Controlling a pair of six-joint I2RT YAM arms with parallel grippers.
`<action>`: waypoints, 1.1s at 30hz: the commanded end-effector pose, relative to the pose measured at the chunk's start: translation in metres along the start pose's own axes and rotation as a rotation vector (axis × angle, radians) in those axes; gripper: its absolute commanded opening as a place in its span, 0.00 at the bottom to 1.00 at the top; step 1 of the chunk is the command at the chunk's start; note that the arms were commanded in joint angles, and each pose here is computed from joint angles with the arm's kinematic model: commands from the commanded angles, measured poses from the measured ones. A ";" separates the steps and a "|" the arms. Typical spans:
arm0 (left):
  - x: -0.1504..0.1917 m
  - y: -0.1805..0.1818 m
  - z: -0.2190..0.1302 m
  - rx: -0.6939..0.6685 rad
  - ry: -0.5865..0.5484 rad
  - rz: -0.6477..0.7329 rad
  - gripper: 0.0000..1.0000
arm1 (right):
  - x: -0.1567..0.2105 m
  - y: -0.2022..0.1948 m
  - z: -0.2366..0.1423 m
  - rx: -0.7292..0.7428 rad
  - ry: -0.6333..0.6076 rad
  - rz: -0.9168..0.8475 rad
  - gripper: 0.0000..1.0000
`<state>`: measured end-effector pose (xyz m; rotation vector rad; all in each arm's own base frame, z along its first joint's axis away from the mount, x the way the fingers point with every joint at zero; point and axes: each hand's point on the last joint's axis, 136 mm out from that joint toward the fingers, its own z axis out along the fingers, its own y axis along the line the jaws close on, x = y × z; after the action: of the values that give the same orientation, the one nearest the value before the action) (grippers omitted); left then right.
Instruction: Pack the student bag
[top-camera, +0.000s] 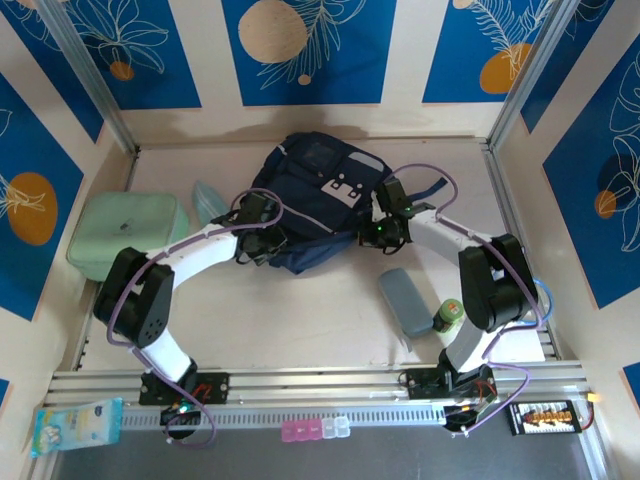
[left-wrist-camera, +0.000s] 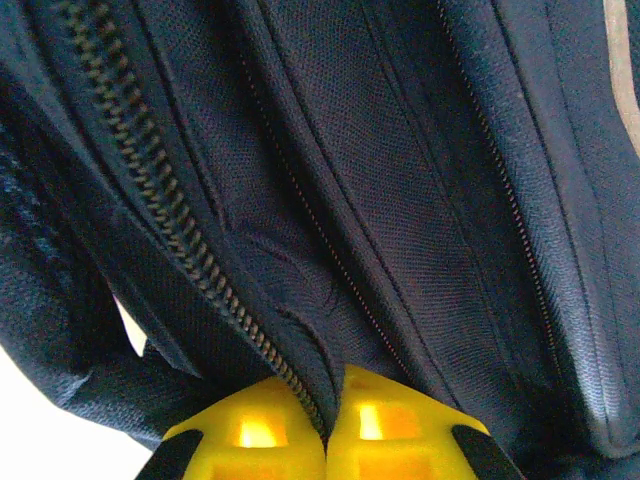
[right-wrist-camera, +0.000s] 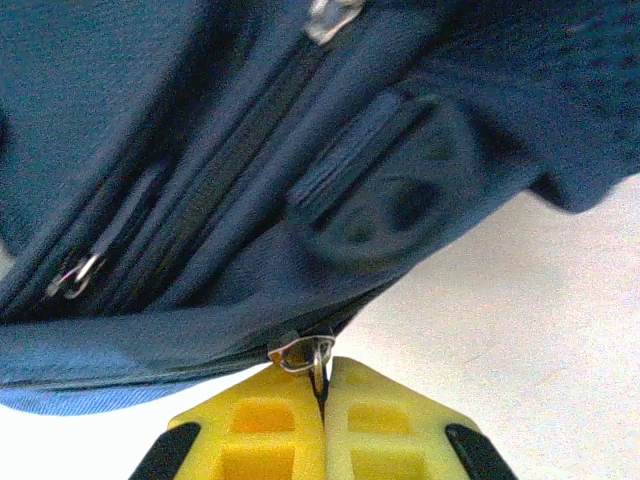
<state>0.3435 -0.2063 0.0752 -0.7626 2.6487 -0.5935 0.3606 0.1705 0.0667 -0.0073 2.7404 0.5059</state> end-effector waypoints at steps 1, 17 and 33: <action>-0.001 0.042 -0.004 -0.138 0.012 0.013 0.00 | -0.026 -0.057 -0.010 0.219 -0.061 0.116 0.04; 0.008 -0.003 -0.009 0.035 0.098 0.128 0.00 | -0.063 -0.072 -0.020 0.279 -0.168 0.062 0.23; 0.063 -0.062 -0.028 0.182 0.156 0.401 0.15 | -0.055 -0.019 -0.094 -0.077 -0.336 0.138 0.57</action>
<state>0.3152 -0.2582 0.0881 -0.3010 2.7620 -0.7404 0.3774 0.1116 0.1522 0.2067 2.4177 0.5267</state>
